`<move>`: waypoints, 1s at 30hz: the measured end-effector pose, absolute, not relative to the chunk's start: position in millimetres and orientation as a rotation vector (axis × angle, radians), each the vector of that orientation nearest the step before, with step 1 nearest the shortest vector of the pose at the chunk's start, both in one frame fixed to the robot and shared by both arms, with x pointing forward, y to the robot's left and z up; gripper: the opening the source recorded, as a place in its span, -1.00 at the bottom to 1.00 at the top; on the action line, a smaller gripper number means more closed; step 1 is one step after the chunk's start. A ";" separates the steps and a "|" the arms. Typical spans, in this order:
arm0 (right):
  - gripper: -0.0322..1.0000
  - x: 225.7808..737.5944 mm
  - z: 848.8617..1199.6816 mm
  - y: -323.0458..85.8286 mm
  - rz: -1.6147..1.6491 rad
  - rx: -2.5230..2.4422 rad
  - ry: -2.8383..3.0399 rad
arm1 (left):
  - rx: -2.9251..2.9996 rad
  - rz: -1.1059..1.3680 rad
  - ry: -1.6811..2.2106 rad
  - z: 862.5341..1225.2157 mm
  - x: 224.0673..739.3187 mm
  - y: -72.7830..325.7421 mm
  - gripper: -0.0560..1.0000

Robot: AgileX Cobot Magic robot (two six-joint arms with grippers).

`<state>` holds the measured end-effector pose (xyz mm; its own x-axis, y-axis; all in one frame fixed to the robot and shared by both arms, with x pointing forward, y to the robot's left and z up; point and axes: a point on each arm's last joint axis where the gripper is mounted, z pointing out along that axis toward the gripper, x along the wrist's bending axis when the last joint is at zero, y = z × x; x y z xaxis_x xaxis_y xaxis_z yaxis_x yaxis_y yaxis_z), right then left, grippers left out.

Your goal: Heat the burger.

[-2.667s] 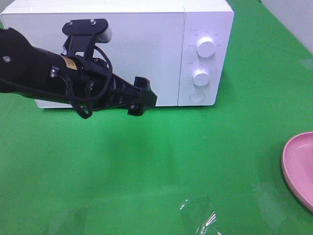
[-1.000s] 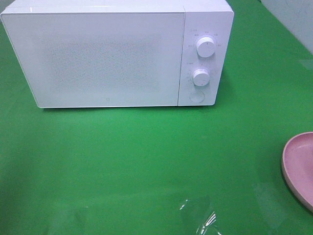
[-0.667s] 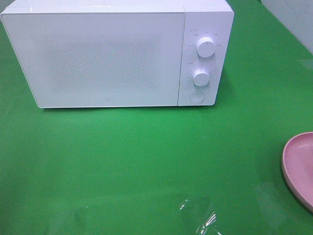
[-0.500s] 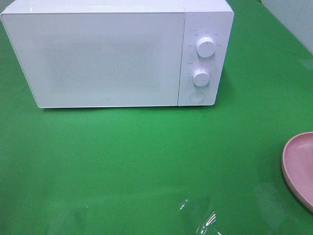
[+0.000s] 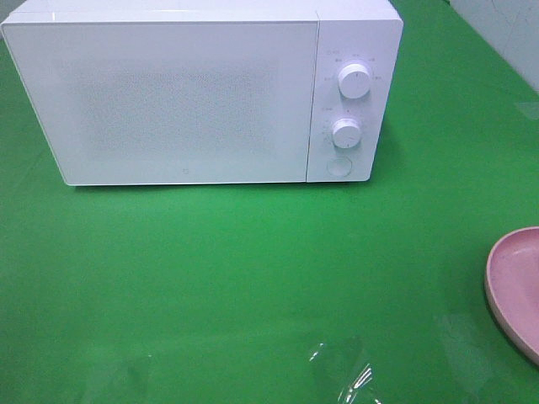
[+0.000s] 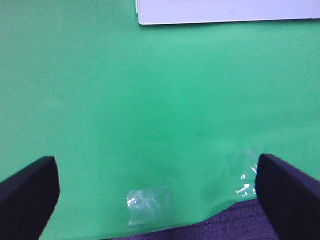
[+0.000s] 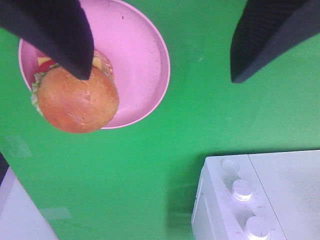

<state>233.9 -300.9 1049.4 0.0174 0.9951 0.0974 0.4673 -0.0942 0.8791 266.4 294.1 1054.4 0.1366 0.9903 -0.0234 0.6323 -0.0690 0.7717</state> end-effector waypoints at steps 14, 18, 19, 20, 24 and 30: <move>0.48 233.9 1049.4 -300.9 1.018 1.637 1.517 | 1.618 0.861 1.415 1056.6 230.3 297.1 0.97; 0.48 233.9 1049.4 -300.9 1.018 1.637 1.517 | 1.618 0.862 1.414 1056.6 230.2 297.1 0.97; 0.48 233.9 1049.4 -300.9 1.018 1.637 1.517 | 1.618 0.862 1.414 1056.6 230.2 297.1 0.97; 0.48 233.9 1049.4 -300.9 1.018 1.637 1.517 | 1.618 0.862 1.414 1056.6 230.2 297.1 0.97; 0.48 233.9 1049.4 -300.9 1.018 1.637 1.517 | 1.618 0.862 1.414 1056.6 230.2 297.1 0.97; 0.48 233.9 1049.4 -300.9 1.018 1.637 1.517 | 1.608 0.871 1.429 1056.6 230.2 297.0 0.97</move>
<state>233.9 -300.9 1049.4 0.0174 0.9951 0.0974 0.4673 -0.0942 0.8791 230.2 297.0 1056.6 0.1260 0.9919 -0.0131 0.4430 -0.0444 0.8954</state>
